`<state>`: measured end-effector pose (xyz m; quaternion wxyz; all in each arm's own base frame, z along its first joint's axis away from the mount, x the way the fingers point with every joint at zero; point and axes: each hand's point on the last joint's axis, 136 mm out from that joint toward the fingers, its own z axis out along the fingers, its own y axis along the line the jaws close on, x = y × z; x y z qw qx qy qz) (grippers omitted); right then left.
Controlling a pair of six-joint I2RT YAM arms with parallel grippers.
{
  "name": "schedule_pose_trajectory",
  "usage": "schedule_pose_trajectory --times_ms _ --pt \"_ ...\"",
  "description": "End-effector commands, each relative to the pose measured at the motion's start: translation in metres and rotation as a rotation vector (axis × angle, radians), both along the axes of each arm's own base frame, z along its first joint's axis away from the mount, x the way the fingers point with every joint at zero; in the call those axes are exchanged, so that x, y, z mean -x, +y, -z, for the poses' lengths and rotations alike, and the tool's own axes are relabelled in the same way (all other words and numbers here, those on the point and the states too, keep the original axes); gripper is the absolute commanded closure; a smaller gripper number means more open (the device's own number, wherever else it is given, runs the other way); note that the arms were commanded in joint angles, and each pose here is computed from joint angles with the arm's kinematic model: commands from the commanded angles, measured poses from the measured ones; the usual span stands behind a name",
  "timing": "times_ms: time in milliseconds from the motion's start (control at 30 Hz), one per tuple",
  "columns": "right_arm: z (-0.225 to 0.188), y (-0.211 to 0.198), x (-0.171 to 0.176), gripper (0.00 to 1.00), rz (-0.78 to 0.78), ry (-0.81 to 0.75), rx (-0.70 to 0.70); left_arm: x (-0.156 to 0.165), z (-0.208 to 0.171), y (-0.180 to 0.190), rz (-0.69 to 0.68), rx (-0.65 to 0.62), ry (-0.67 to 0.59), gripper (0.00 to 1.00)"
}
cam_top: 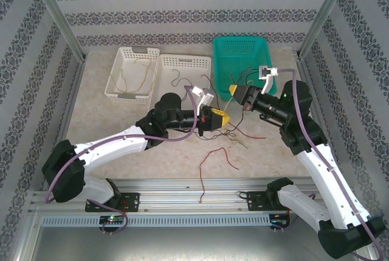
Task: Untangle the cables
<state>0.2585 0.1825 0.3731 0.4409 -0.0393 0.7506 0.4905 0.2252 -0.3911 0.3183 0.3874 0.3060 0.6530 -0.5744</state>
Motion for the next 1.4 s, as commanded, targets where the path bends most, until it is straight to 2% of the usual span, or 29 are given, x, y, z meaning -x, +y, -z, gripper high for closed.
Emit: schedule_pose_trajectory --times_ms 0,200,300,400,500,567,767,800,900,1033,1200,1367 --pt "0.015 -0.003 0.003 1.0 0.009 0.01 0.033 -0.017 -0.031 0.029 -0.111 0.021 -0.074 1.0" --pt "0.039 -0.018 -0.004 0.85 0.054 0.059 0.034 -0.061 -0.04 0.083 -0.342 -0.026 -0.058 1.0" --pt "0.048 -0.022 -0.006 0.84 0.057 0.081 0.033 -0.084 -0.046 0.109 -0.481 -0.056 -0.052 1.0" --pt "0.058 -0.027 -0.008 0.74 0.067 0.097 0.037 -0.105 -0.057 0.137 -0.601 -0.063 -0.046 1.0" --pt "0.066 -0.034 -0.009 0.72 0.087 0.111 0.036 -0.118 -0.074 0.164 -0.694 -0.073 -0.059 1.0" --pt "0.07 -0.037 -0.009 0.74 0.096 0.114 0.034 -0.122 -0.09 0.182 -0.75 -0.077 -0.087 1.0" --pt "0.077 -0.037 -0.01 0.93 0.09 0.115 0.025 -0.119 -0.125 0.207 -0.792 -0.092 -0.161 1.0" --pt "0.079 -0.037 -0.011 0.93 0.092 0.118 0.023 -0.119 -0.13 0.214 -0.806 -0.084 -0.167 1.0" --pt "0.086 -0.037 -0.012 0.89 0.094 0.134 0.025 -0.116 -0.14 0.228 -0.828 -0.08 -0.179 1.0" --pt "0.098 -0.039 -0.013 0.72 0.104 0.155 0.037 -0.113 -0.151 0.254 -0.944 -0.139 -0.24 1.0" --pt "0.108 -0.039 -0.009 0.7 0.097 0.163 0.044 -0.122 -0.154 0.313 -1.226 -0.319 -0.337 1.0" --pt "0.113 -0.037 -0.008 0.7 0.086 0.171 0.045 -0.123 -0.185 0.339 -1.349 -0.321 -0.391 1.0"
